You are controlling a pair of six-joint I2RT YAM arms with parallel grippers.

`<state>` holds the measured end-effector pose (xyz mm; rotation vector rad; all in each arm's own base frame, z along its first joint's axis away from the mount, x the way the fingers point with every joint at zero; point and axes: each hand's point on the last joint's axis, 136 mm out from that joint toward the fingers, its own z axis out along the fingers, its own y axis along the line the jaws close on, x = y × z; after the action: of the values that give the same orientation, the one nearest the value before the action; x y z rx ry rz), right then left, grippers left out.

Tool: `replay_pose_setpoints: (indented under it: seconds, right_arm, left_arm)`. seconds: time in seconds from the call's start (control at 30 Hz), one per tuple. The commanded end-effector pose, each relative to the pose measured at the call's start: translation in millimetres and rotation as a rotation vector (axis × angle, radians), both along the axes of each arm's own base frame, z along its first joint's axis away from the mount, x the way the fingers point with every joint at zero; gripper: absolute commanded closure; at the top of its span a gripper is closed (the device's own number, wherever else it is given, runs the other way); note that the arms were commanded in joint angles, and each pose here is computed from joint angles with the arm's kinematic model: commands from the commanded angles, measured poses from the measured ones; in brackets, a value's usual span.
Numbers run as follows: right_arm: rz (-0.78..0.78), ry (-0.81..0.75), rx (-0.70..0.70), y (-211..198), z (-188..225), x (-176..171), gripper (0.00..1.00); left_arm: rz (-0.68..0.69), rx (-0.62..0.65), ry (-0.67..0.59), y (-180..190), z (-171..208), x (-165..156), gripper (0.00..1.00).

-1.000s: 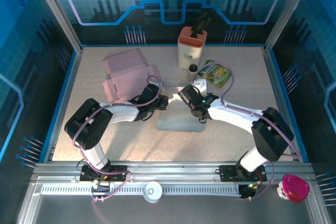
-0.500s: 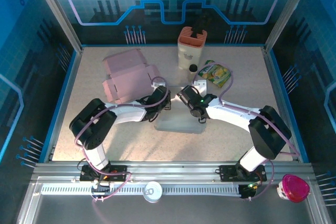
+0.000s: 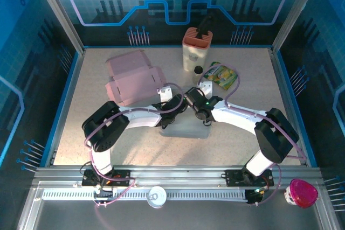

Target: Fold the paper box

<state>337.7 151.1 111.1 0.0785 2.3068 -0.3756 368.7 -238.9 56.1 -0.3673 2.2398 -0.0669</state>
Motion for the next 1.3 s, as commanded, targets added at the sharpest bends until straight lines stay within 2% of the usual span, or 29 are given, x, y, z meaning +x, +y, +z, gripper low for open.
replay_pose_setpoints:
  seconds: [0.0,0.2,0.3,0.4,0.47,0.63,0.7,0.83,0.87,1.03,1.27]
  right_arm:
    - [0.051,0.058,0.027,16,-11,-9,1.0]
    - [0.056,0.058,0.032,16,-13,-9,1.0]
    - [0.057,0.059,0.03,15,-12,-8,1.0]
    - [0.057,0.059,0.03,15,-12,-8,1.0]
    - [0.057,0.06,0.027,14,-12,-8,1.0]
    - [0.056,0.064,0.024,12,-12,-8,1.0]
    - [0.055,0.065,0.024,11,-12,-7,1.0]
    - [0.053,0.062,0.029,10,-11,-7,1.0]
    - [0.054,0.062,0.031,11,-11,-7,1.0]
    - [0.055,0.065,0.031,11,-11,-7,1.0]
    - [0.057,0.057,0.042,13,-10,-8,1.0]
  left_arm:
    - [0.037,0.078,0.08,13,-29,-13,1.0]
    - [-0.051,0.067,0.087,3,-24,-11,1.0]
    - [-0.099,0.044,0.07,-2,-15,-11,0.83]
    - [-0.148,0.018,0.05,-6,-6,-8,0.71]
    - [-0.17,0.009,0.037,-5,0,-7,0.68]
    - [-0.213,0.002,0.003,-1,13,-4,0.67]
    - [-0.223,0.004,0.0,1,16,-3,0.71]
    - [-0.232,-0.004,0.021,4,14,1,0.97]
    - [-0.234,-0.001,0.023,4,13,1,1.0]
    - [-0.218,0.014,0.039,7,6,1,1.0]
    - [-0.017,0.08,0.073,32,3,-7,1.0]
